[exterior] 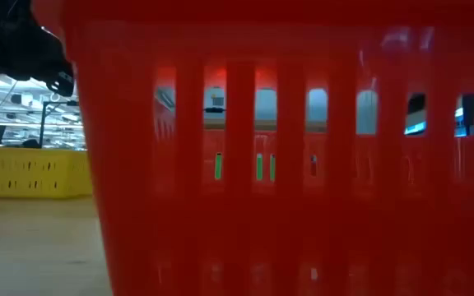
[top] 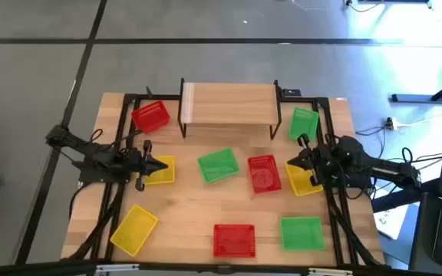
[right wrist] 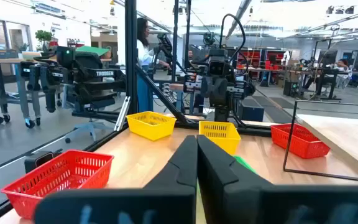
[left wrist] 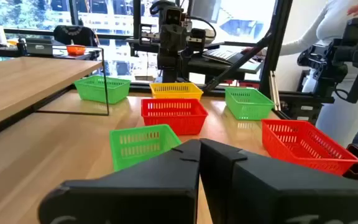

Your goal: Stack baskets on shelf by color

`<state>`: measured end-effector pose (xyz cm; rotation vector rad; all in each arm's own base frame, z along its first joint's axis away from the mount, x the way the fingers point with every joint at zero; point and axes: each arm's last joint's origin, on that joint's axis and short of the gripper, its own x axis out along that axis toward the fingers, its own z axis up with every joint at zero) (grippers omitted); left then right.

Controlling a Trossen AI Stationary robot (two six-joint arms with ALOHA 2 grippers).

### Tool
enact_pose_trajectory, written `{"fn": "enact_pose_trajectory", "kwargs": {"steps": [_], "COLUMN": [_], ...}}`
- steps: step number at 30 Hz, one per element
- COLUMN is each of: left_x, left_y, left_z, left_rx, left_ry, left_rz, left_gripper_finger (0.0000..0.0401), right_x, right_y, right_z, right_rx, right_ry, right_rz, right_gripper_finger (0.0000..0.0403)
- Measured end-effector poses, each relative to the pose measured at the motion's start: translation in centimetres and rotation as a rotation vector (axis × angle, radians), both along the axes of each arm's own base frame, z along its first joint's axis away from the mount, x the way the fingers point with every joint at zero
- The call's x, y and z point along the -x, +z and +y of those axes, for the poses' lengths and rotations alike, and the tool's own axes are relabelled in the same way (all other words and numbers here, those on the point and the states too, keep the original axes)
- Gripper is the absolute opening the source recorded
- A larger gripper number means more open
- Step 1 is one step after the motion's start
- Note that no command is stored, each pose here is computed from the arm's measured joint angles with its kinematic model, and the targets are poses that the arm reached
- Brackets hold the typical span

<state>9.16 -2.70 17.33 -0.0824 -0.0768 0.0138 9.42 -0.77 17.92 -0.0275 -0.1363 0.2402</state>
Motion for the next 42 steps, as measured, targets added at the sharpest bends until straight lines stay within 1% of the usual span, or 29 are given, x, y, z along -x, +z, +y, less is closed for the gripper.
{"fn": "enact_pose_trajectory", "kwargs": {"steps": [35, 38, 42], "left_x": [0.00, 0.00, 0.00], "left_y": [0.00, 0.01, 0.01], "left_z": [0.00, 0.00, 0.00], "left_rx": [0.000, 0.000, 0.000], "left_ry": [0.000, 0.000, 0.000], "left_rz": [0.000, 0.000, 0.000], "left_gripper_finger": [0.0000, 0.0000, 0.0000], "right_x": [0.00, 0.00, 0.00], "right_y": [0.01, 0.00, 0.00], "right_z": [0.00, -0.01, -0.01], "right_rx": [0.000, 0.030, 0.022], "right_ry": [0.000, -0.007, -0.005], "right_rz": [0.000, -0.007, -0.006], "right_gripper_finger": [0.0000, 0.0000, 0.0000]}}
